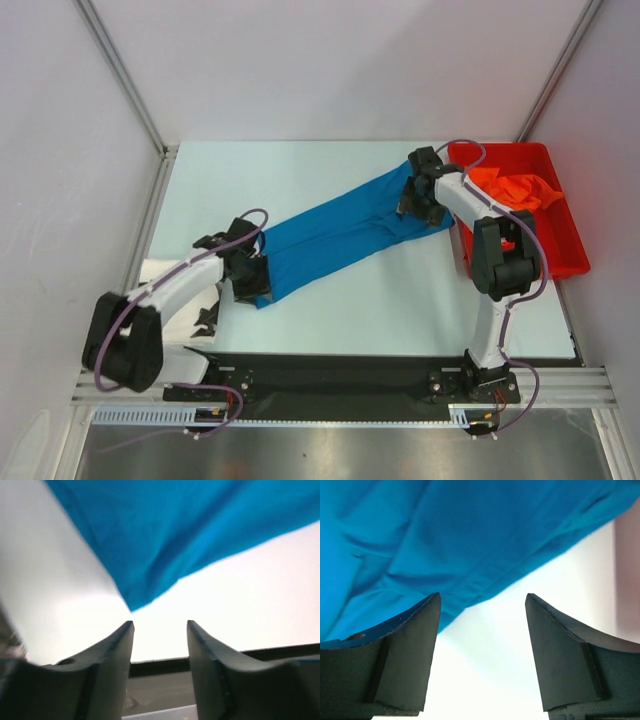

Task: Fold and stack the t-shirts
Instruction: Fold the tshirt

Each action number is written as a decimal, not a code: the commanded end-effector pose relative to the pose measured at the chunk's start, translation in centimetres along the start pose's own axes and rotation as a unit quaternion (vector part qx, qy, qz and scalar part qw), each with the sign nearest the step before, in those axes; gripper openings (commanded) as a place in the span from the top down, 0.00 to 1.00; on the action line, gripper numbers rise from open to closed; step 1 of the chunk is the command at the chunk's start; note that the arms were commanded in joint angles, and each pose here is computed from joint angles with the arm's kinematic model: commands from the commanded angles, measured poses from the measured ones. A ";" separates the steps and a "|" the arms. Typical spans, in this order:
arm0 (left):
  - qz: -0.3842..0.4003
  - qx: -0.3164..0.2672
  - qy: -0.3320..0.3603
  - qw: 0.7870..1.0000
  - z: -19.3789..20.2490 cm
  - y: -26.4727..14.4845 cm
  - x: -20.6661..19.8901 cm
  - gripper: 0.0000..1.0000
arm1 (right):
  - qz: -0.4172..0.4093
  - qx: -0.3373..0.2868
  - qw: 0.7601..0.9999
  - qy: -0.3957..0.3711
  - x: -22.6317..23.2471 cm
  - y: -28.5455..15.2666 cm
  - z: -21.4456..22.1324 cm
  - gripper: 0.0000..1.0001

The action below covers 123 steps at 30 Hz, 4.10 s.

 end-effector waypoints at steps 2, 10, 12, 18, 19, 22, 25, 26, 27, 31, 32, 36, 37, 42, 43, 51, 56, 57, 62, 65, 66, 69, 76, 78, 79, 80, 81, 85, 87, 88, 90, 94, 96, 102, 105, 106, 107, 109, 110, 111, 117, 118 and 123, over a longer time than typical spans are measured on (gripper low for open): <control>0.013 -0.090 0.021 0.996 -3.0 -6.5 -1.2 0.45 | 0.003 -0.049 0.998 0.026 -0.5 -1.9 -2.1 0.27; 0.027 -0.170 0.048 0.984 -11.6 -10.6 -4.5 0.34 | 0.028 -0.060 0.997 0.031 -1.3 2.1 -1.8 0.24; 0.036 -0.179 0.045 0.982 -12.6 -10.7 -4.8 0.33 | 0.023 -0.070 0.997 0.028 -0.9 3.1 -2.3 0.24; 0.026 -0.180 0.040 0.983 -13.8 -9.9 -3.6 0.32 | 0.032 -0.075 0.997 0.010 0.2 7.4 -3.7 0.23; 0.022 -0.176 0.040 0.983 -13.8 -9.7 -3.2 0.32 | 0.027 -0.088 0.996 0.007 0.7 7.9 -4.5 0.23; 0.022 -0.174 0.033 0.984 -14.2 -9.3 -2.2 0.31 | 0.020 -0.110 0.993 -0.019 2.3 10.2 -6.0 0.23; 0.023 -0.170 0.033 0.985 -14.8 -8.6 -1.8 0.29 | -0.002 -0.139 0.990 -0.038 5.2 12.0 -8.9 0.23; 0.025 -0.167 0.033 0.985 -14.9 -8.4 -1.8 0.28 | -0.028 -0.166 0.985 -0.037 7.3 11.0 -11.4 0.23; 0.027 -0.165 0.035 0.985 -15.1 -8.2 -1.8 0.28 | -0.040 -0.176 0.983 -0.042 8.4 11.2 -12.2 0.23; 0.052 -0.152 0.047 0.986 -15.5 -7.2 -2.8 0.27 | -0.084 -0.207 0.973 -0.064 13.0 13.7 -14.3 0.23; 0.055 -0.145 0.048 0.987 -15.5 -6.7 -2.9 0.27 | -0.099 -0.223 0.968 -0.059 13.9 13.3 -15.3 0.23; 0.064 -0.139 0.070 0.986 -16.2 -6.1 -3.4 0.22 | -0.165 -0.274 0.947 -0.025 17.4 10.8 -17.7 0.18; 0.061 -0.134 0.084 0.986 -16.2 -6.0 -3.3 0.20 | -0.169 -0.283 0.944 -0.018 17.7 9.5 -18.2 0.18; 0.057 -0.122 0.099 0.986 -17.5 -5.3 -3.6 0.16 | -0.132 -0.290 0.948 -0.019 16.4 3.7 -19.0 0.01; 0.059 -0.121 0.091 0.987 -17.5 -5.4 -3.7 0.15 | -0.116 -0.276 0.954 -0.028 15.5 2.6 -18.4 0.00; 0.112 -0.144 0.053 0.982 -15.6 -8.5 -5.2 0.15 | -0.050 -0.205 0.976 -0.059 8.1 -6.0 -13.6 0.00; 0.108 -0.145 0.043 0.983 -13.7 -9.2 -4.4 0.17 | -0.122 -0.111 0.984 -0.062 8.6 -7.8 -5.1 0.00; 0.106 -0.145 0.040 0.983 -13.3 -9.5 -4.3 0.17 | -0.129 -0.080 0.986 -0.070 8.3 -6.7 -1.9 0.00; 0.118 -0.164 0.035 0.979 -10.9 -11.1 -3.8 0.19 | -0.261 -0.013 0.965 0.021 10.7 -10.3 7.8 0.27; 0.124 -0.169 0.033 0.977 -9.1 -11.7 -3.3 0.19 | -0.316 0.039 0.945 0.072 12.0 -10.8 13.8 0.34; 0.130 -0.176 0.032 0.975 -8.4 -12.2 -3.3 0.19 | -0.350 0.037 0.934 0.063 13.8 -12.1 15.6 0.35; 0.140 -0.172 0.027 0.975 -6.8 -12.0 -3.0 0.19 | -0.359 0.058 0.928 0.082 15.0 -11.7 19.1 0.36; 0.160 -0.182 0.018 0.970 -4.2 -13.0 -2.7 0.20 | -0.353 0.107 0.924 0.097 17.7 -9.6 24.9 0.40; 0.165 -0.189 0.017 0.968 -3.7 -13.4 -2.6 0.20 | -0.358 0.122 0.920 0.107 18.4 -9.5 25.8 0.41; 0.163 -0.190 0.017 0.968 -3.6 -13.5 -2.5 0.19 | -0.349 0.132 0.920 0.116 18.5 -8.8 26.3 0.42; 0.165 -0.192 0.018 0.967 -3.4 -13.8 -2.5 0.20 | -0.347 0.142 0.920 0.114 18.7 -8.7 26.9 0.53; 0.163 -0.191 0.018 0.968 -3.1 -13.8 -2.4 0.20 | -0.340 0.151 0.921 0.117 18.7 -8.5 27.2 0.56; 0.157 -0.197 0.022 0.967 -2.8 -14.3 -2.0 0.19 | -0.322 0.163 0.924 0.128 18.8 -7.5 28.0 0.56; 0.152 -0.195 0.023 0.969 -2.7 -14.2 -1.9 0.19 | -0.311 0.167 0.926 0.132 18.7 -7.1 28.2 0.55; 0.150 -0.195 0.024 0.969 -2.6 -14.2 -1.8 0.19 | -0.311 0.172 0.925 0.133 18.9 -7.2 28.2 0.55; 0.147 -0.196 0.024 0.969 -2.7 -14.3 -1.7 0.19 | -0.306 0.181 0.925 0.131 19.1 -6.9 28.7 0.55; 0.142 -0.196 0.026 0.970 -2.8 -14.4 -1.6 0.19 | -0.299 0.185 0.929 0.115 19.3 -6.0 29.2 0.57; 0.139 -0.197 0.027 0.970 -2.9 -14.4 -1.5 0.19 | -0.290 0.203 0.929 0.102 18.5 -5.8 29.8 0.83; 0.123 -0.182 0.034 0.975 -3.1 -13.0 -1.1 0.19 | -0.240 0.191 0.952 -0.006 10.6 -6.8 31.6 1.00; 0.133 -0.165 0.035 0.977 -3.3 -11.6 -1.5 0.19 | -0.227 0.189 0.954 -0.050 6.4 -7.1 32.9 1.00; 0.149 -0.154 0.036 0.976 -3.1 -11.3 -2.0 0.19 | -0.224 0.191 0.954 -0.060 3.6 -7.2 33.6 1.00; 0.157 -0.150 0.035 0.976 -3.1 -10.7 -2.2 0.19 | -0.228 0.188 0.953 -0.062 2.6 -7.2 33.9 1.00; 0.167 -0.132 0.039 0.976 -2.8 -9.8 -2.9 0.20 | -0.215 0.188 0.956 -0.064 -1.1 -7.1 34.7 1.00; 0.172 -0.128 0.041 0.976 -2.7 -9.4 -3.3 0.19 | -0.199 0.189 0.959 -0.066 -2.8 -7.0 35.0 1.00; 0.171 -0.119 0.044 0.977 -2.5 -8.9 -3.7 0.19 | -0.183 0.186 0.963 -0.064 -4.4 -6.9 35.1 1.00; 0.189 -0.080 0.068 0.976 -0.2 -5.5 -6.8 0.19 | -0.188 0.127 0.974 -0.017 -9.3 -9.0 33.2 0.84; 0.193 -0.079 0.068 0.976 -0.2 -5.3 -7.1 0.19 | -0.195 0.104 0.975 -0.007 -9.3 -9.3 32.1 0.78; 0.198 -0.130 0.096 0.967 -4.4 -5.9 -9.5 0.19 | -0.193 0.021 0.981 0.015 -8.3 -10.3 25.4 0.35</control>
Point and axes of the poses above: each gripper's point midway between its finger pads, its own y axis out along the fingers, its own x axis along the line the jaws close on, z = x × y, the point moved 1 cm from there along -y, back along the fingers, and after that the axes turned 2 degrees about y, right-handed, at the moved point
